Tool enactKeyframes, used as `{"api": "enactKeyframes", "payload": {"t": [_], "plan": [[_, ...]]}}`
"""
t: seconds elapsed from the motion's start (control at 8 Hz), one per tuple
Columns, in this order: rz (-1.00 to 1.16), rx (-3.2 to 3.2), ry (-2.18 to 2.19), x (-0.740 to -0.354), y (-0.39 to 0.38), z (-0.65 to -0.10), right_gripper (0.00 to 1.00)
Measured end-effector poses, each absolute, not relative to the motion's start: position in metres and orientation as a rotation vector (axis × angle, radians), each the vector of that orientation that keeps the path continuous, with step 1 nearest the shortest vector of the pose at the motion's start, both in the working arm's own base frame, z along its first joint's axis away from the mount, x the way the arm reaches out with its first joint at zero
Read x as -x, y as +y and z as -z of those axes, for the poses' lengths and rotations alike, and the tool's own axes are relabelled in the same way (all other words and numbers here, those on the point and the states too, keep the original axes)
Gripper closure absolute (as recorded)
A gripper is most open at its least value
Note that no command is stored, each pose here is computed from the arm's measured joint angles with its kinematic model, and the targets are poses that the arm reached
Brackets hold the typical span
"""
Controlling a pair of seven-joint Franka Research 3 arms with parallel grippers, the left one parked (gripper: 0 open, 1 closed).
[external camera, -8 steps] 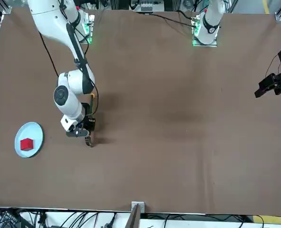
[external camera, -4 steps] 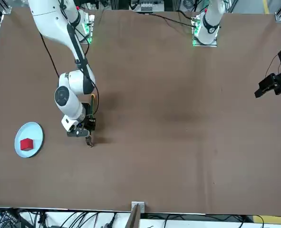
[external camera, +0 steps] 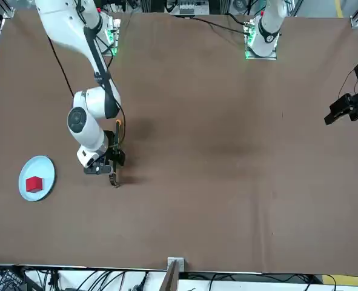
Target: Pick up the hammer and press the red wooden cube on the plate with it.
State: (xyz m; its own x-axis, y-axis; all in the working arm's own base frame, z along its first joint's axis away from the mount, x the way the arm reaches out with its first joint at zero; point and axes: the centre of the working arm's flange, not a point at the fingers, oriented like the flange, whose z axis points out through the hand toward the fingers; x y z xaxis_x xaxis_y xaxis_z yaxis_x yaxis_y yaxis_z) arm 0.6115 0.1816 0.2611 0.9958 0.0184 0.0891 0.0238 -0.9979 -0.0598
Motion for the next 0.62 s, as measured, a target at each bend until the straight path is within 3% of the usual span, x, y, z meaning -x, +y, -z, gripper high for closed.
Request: {"api": "enactKeyframes", "payload": {"t": [0.62], "plan": [[0.093,3.094,-0.059,-0.61,0.102,-0.462,0.0]]}}
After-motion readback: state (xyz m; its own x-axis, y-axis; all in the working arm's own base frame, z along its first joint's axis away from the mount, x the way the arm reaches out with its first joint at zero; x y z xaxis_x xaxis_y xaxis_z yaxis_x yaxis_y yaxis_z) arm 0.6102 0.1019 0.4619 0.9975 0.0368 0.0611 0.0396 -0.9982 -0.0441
